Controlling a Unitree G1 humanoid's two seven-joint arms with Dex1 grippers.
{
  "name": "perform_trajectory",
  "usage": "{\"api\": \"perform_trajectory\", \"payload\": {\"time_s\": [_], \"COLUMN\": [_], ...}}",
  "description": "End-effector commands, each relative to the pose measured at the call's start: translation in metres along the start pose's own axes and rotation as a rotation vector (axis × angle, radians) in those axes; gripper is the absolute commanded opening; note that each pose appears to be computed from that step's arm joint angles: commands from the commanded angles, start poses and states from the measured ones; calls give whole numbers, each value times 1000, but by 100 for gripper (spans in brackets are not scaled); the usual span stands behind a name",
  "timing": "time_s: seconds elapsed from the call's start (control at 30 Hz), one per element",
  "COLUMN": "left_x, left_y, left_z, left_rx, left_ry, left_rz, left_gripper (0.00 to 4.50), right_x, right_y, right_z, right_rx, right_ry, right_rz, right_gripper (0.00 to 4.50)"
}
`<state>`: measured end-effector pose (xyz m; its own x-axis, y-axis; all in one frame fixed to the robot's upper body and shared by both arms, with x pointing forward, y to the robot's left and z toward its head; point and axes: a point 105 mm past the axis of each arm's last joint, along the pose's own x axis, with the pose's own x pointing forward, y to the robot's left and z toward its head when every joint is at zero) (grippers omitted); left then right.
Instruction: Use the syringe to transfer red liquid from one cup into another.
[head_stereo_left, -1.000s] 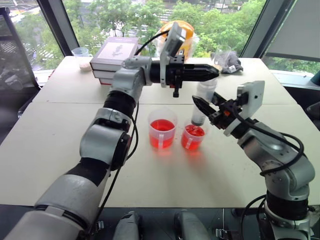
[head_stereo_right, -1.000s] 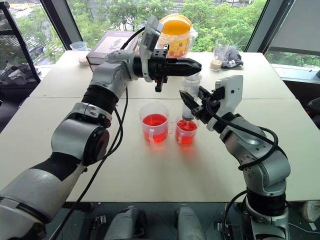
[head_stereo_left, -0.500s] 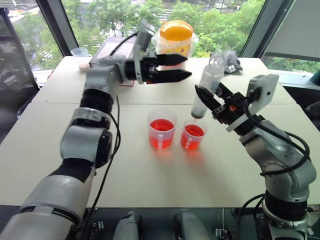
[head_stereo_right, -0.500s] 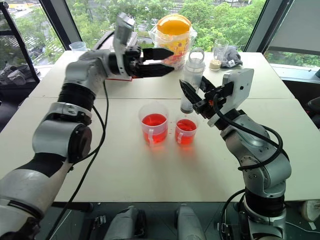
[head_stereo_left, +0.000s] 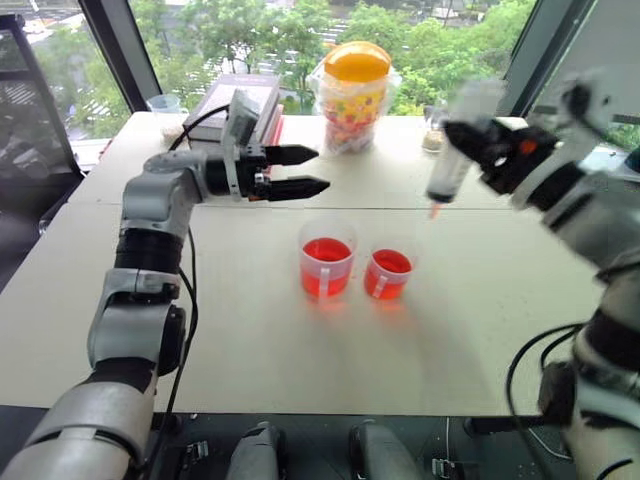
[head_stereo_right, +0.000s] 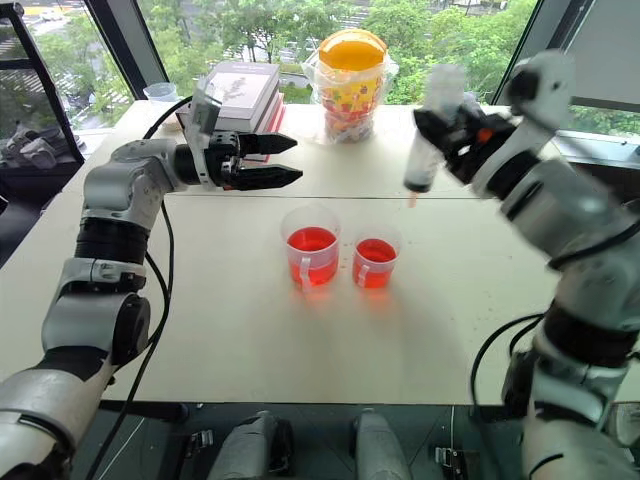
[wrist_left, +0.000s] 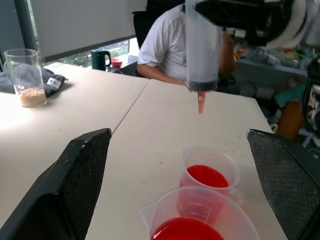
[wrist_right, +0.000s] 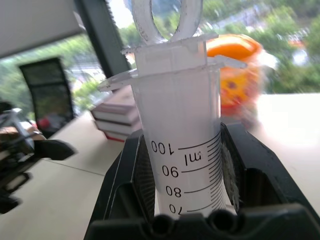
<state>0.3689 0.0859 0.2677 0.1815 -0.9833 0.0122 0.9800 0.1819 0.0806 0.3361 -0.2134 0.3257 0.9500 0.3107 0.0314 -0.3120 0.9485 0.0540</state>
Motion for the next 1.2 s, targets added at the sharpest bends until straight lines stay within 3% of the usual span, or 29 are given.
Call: {"api": "perform_trajectory", "payload": {"time_s": [0.03,0.13,0.33,0.6,0.67,0.73,0.8,0.87,1.0,1.13,1.2], "left_x": [-2,-2,0,-1,0,-1,-2,-3,-8,-19,-24], "left_y": [-9,-16,-30,-41,-44,-49,-52,-53,-57,-58,-59], "left_z": [4,-1,-13,-16,-15,-13,-11,-11,-17,-19,-21], "left_rx": [41,27,33,16,13,-7,-27,-32,-27,-42,-50], "left_ry": [5,3,23,22,17,7,-2,1,40,73,89], "left_rz": [1,-6,-11,2,-5,-23,-40,-38,-33,-7,4], "left_gripper": [446,446,446,446,450,450,450,450,450,450,450], "right_x": [-8,-10,-6,9,13,17,18,19,16,-16,-39], "right_y": [-33,-35,-53,-73,-78,-79,-77,-78,-59,-14,7], "right_z": [-27,-55,-115,-173,-178,-177,-174,-168,-102,-54,-51], "right_rx": [-3,3,81,109,114,135,143,128,39,-98,-153], "right_ry": [337,552,829,941,934,918,908,897,679,471,438], "right_rz": [-106,-67,-118,-180,-193,-176,-158,-152,-23,181,277], "right_gripper": [139,139,139,139,245,330,443,448,448,448,448]}}
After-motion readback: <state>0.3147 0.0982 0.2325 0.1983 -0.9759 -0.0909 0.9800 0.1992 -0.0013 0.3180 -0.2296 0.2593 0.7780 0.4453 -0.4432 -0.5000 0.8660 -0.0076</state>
